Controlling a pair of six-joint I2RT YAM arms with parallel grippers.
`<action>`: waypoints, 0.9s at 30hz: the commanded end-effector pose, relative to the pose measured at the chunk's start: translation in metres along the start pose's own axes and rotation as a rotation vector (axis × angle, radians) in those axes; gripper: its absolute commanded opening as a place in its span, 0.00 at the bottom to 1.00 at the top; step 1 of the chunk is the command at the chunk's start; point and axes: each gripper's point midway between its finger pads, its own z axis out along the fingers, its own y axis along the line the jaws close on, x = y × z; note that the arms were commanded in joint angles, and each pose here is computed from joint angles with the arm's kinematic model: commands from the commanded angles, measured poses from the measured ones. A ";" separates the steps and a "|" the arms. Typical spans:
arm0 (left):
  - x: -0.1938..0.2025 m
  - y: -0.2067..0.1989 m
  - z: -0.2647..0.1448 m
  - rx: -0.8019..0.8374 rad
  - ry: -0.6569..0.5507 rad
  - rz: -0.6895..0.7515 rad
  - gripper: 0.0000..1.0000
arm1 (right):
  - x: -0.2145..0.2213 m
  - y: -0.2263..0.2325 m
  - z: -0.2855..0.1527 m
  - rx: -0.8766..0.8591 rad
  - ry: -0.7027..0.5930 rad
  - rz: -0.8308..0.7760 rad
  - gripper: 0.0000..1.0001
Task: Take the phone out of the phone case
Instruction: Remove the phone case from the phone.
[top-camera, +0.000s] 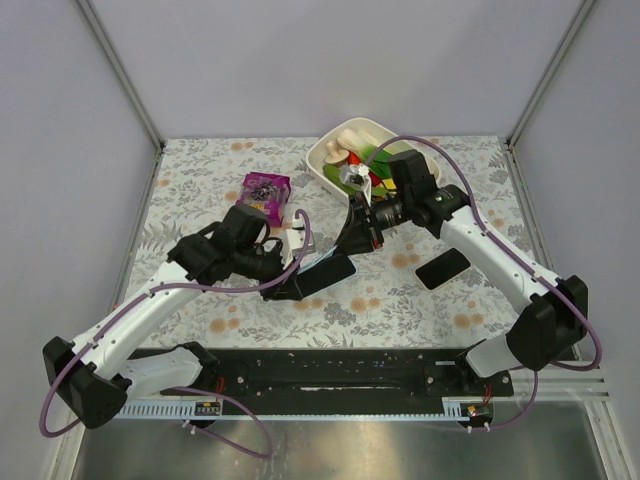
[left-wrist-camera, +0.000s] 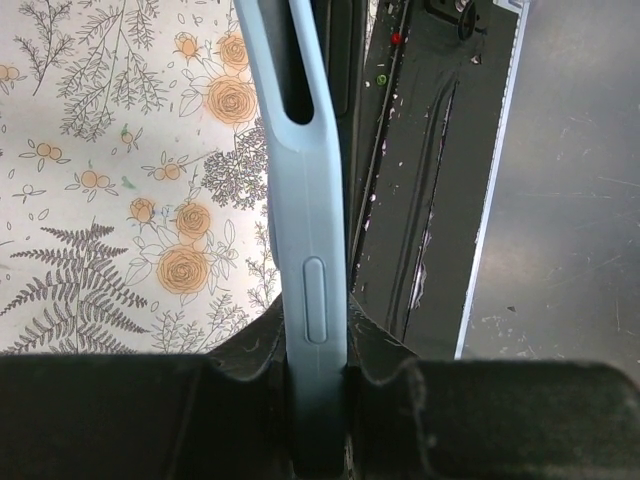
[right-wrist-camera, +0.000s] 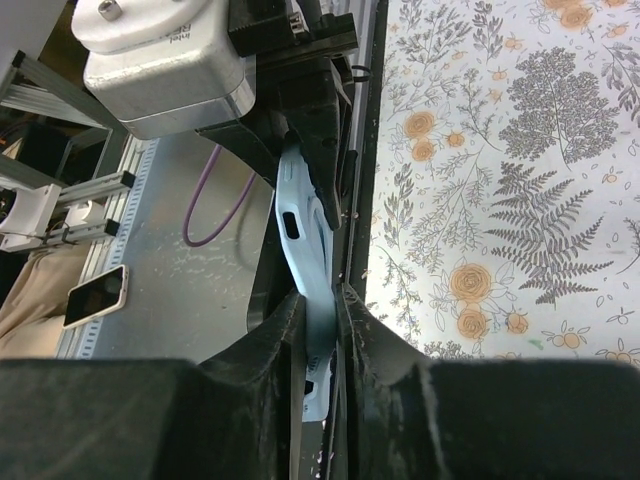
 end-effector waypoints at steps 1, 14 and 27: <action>-0.117 0.008 -0.017 -0.040 -0.381 0.309 0.00 | 0.013 0.037 0.025 -0.125 0.062 0.052 0.25; -0.123 0.009 -0.016 -0.020 -0.406 0.322 0.00 | 0.020 0.047 0.035 -0.254 0.080 0.140 0.00; -0.126 -0.016 -0.007 0.164 -0.453 0.336 0.00 | 0.016 0.074 0.040 -0.418 0.084 0.147 0.00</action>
